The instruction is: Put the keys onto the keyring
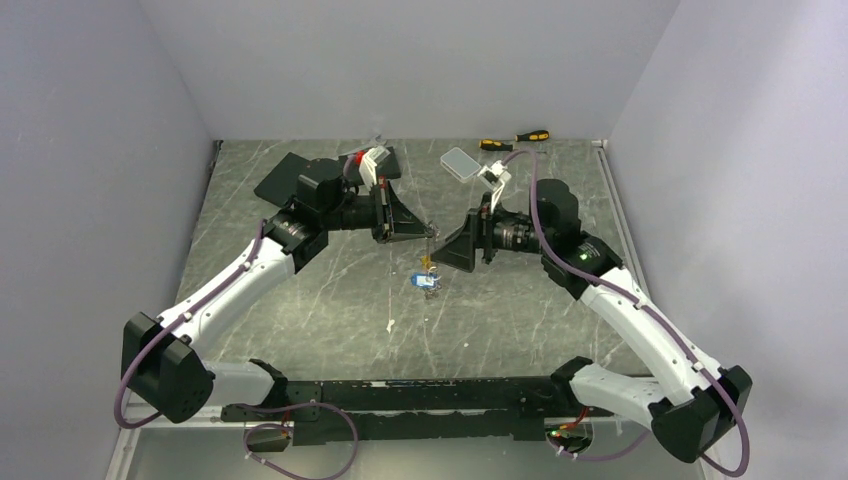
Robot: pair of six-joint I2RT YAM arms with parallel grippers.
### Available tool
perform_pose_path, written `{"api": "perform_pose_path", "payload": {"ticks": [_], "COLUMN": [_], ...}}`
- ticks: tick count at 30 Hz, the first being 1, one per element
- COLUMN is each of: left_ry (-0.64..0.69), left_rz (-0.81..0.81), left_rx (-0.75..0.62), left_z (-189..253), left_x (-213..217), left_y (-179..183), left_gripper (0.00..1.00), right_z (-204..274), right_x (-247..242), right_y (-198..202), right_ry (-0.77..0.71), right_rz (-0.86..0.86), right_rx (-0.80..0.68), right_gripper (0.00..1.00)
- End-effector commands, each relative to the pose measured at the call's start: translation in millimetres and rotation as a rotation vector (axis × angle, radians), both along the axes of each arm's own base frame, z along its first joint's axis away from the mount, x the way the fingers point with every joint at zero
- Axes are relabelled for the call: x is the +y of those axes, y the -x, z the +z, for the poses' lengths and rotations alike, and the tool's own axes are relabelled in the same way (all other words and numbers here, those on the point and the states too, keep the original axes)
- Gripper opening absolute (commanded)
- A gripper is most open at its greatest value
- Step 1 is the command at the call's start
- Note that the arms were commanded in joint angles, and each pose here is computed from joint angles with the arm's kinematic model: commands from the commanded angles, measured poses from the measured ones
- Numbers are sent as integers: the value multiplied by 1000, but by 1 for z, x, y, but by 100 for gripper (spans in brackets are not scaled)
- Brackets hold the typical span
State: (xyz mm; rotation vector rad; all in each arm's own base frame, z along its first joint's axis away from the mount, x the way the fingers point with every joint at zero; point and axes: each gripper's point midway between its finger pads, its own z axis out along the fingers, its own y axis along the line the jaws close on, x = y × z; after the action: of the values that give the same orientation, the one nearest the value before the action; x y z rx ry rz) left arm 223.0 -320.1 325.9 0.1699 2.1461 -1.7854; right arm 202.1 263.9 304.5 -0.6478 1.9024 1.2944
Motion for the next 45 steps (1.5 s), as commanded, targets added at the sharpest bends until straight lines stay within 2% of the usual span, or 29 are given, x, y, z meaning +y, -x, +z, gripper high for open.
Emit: {"api": "perform_pose_path", "payload": {"ticks": [1, 5, 8, 15, 22, 26, 33, 35, 40, 45], "left_ry": [20, 19, 15, 33, 53, 50, -21, -42, -91, -182], "left_rz": [46, 70, 79, 83, 49, 11, -81, -123, -153, -114], "left_rx": [-47, -48, -49, -19, -6, 15, 0, -12, -55, -210], "left_z": [17, 17, 17, 17, 16, 10, 1, -2, -5, 17], "left_x": [0, 1, 2, 5, 3, 2, 5, 6, 13, 31], "left_y": [-10, -14, -16, -17, -14, -9, 3, 8, 13, 4], "left_gripper": [0, 0, 0, 0, 0, 0, 0, 10, 57, 68], "right_z": [10, 2, -3, -19, -17, -2, 20, 27, 38, 41], "right_x": [6, 12, 12, 4, 1, 1, -3, -3, -6, -9], "right_y": [-16, -23, -26, -30, -24, -21, -13, -6, 5, 12], "right_ry": [51, 114, 153, 236, 213, 172, 130, 118, 132, 159], "right_rz": [-98, -166, -203, -240, -195, -182, -155, -122, -82, -46], "right_rx": [-97, -113, -135, -194, -312, -383, -492, -522, -534, -520], "right_gripper": [79, 78, 72, 38, 7, 0, 0, 0, 0, 0]}}
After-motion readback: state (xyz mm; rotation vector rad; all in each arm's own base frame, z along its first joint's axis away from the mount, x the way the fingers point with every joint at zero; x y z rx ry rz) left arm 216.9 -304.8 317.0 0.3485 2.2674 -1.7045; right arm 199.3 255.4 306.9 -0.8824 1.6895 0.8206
